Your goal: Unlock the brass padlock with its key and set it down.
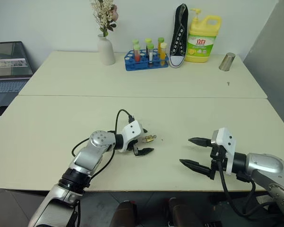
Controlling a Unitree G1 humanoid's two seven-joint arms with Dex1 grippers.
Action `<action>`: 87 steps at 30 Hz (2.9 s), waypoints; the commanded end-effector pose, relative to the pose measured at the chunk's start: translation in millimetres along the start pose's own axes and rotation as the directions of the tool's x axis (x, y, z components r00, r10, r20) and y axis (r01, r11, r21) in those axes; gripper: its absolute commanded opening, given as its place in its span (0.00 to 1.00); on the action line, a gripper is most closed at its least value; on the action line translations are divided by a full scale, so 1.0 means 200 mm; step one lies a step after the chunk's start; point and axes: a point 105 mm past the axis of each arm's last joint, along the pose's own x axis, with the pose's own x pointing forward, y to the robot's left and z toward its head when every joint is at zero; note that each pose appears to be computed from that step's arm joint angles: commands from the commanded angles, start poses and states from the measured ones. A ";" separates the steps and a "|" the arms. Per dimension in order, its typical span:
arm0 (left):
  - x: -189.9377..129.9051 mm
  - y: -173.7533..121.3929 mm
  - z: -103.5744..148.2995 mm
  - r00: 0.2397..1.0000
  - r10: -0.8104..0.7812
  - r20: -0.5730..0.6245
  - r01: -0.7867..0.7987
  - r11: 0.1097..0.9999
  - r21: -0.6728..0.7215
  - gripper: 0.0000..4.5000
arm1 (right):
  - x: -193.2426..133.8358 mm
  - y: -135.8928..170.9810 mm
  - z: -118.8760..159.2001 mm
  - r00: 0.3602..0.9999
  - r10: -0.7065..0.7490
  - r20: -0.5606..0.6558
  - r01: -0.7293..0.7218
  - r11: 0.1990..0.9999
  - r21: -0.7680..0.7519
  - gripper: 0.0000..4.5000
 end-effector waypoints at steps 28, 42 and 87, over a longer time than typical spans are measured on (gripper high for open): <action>-0.11 -0.11 0.53 0.922 -0.228 0.312 -0.128 0.583 0.803 0.21 | -0.08 0.00 0.04 0.994 -0.082 0.068 0.083 0.997 -0.008 1.00; -0.18 -0.06 0.51 0.885 -0.167 0.434 -0.378 0.283 0.881 0.21 | -0.02 -0.06 0.16 0.981 -0.010 0.192 -0.002 0.998 0.061 1.00; -0.19 -0.10 0.51 0.876 -0.158 0.456 -0.411 0.251 0.876 0.21 | 0.19 -0.09 0.30 0.939 0.256 0.230 -0.316 0.907 0.278 0.00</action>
